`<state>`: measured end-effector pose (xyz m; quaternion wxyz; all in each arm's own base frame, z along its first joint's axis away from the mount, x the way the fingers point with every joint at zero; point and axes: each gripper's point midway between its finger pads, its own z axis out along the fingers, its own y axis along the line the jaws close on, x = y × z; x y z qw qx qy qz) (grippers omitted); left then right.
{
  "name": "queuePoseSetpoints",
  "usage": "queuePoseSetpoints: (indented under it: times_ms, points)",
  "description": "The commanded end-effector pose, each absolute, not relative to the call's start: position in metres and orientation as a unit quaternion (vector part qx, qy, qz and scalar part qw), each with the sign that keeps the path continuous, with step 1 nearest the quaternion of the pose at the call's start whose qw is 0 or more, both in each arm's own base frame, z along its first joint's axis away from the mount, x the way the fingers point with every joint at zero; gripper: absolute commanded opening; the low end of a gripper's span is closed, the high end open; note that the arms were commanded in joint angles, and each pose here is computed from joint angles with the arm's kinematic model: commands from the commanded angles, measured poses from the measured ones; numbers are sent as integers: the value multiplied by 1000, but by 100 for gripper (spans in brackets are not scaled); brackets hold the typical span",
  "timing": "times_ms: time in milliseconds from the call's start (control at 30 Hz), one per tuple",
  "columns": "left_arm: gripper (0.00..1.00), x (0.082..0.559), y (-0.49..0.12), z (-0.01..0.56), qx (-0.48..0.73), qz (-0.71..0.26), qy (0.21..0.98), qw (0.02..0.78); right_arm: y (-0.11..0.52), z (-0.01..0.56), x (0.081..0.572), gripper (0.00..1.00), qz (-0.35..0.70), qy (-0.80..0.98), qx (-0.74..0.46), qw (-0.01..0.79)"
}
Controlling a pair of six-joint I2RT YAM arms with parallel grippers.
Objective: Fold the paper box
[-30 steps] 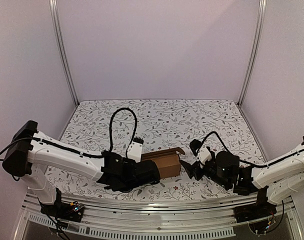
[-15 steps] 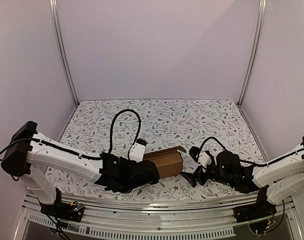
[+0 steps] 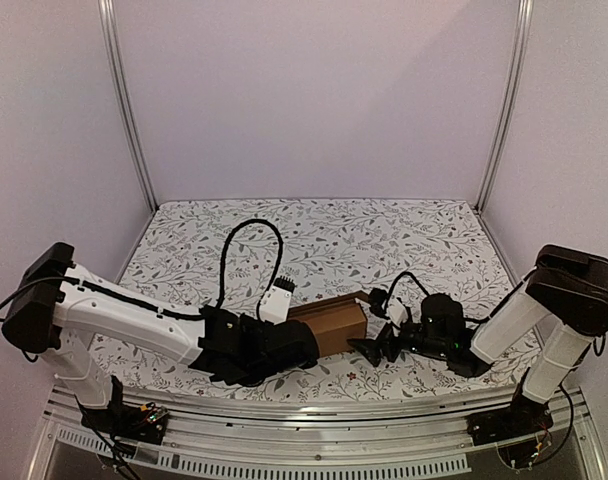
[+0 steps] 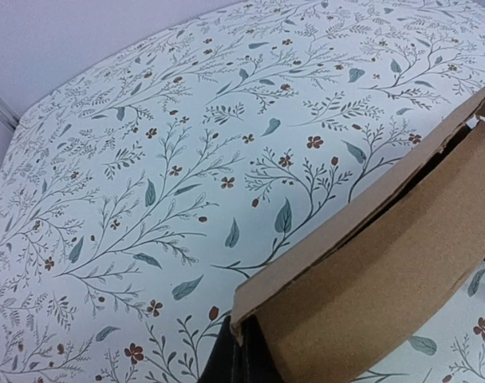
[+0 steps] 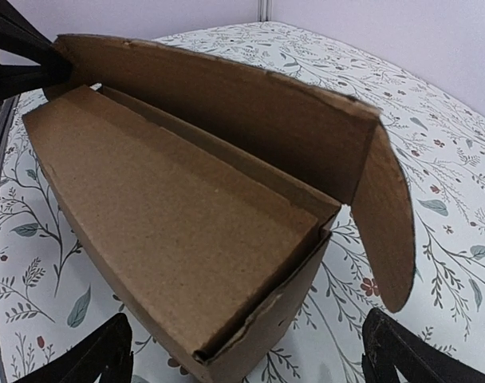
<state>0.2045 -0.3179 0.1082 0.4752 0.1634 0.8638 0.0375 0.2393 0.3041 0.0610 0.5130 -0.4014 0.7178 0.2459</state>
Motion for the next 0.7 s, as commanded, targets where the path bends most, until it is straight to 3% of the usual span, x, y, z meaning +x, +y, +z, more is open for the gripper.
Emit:
queuePoseSetpoints:
  times_ms: [0, 367, 533, 667]
  points:
    - [0, 179, -317, 73, 218, 34, 886, 409, 327, 79, 239, 99, 297, 675, -418, 531]
    - [0, 178, -317, 75, 220, 32, 884, 411, 338, 67, 235, 97, 320, 664, -442, 510]
    - [0, 178, -316, 77, 218, 32, 883, 414, 335, 65, 230, 83, 329, 670, -438, 501]
    - [0, 179, -315, 78, 217, 33, 882, 417, 331, 67, 224, 66, 336, 675, -427, 500]
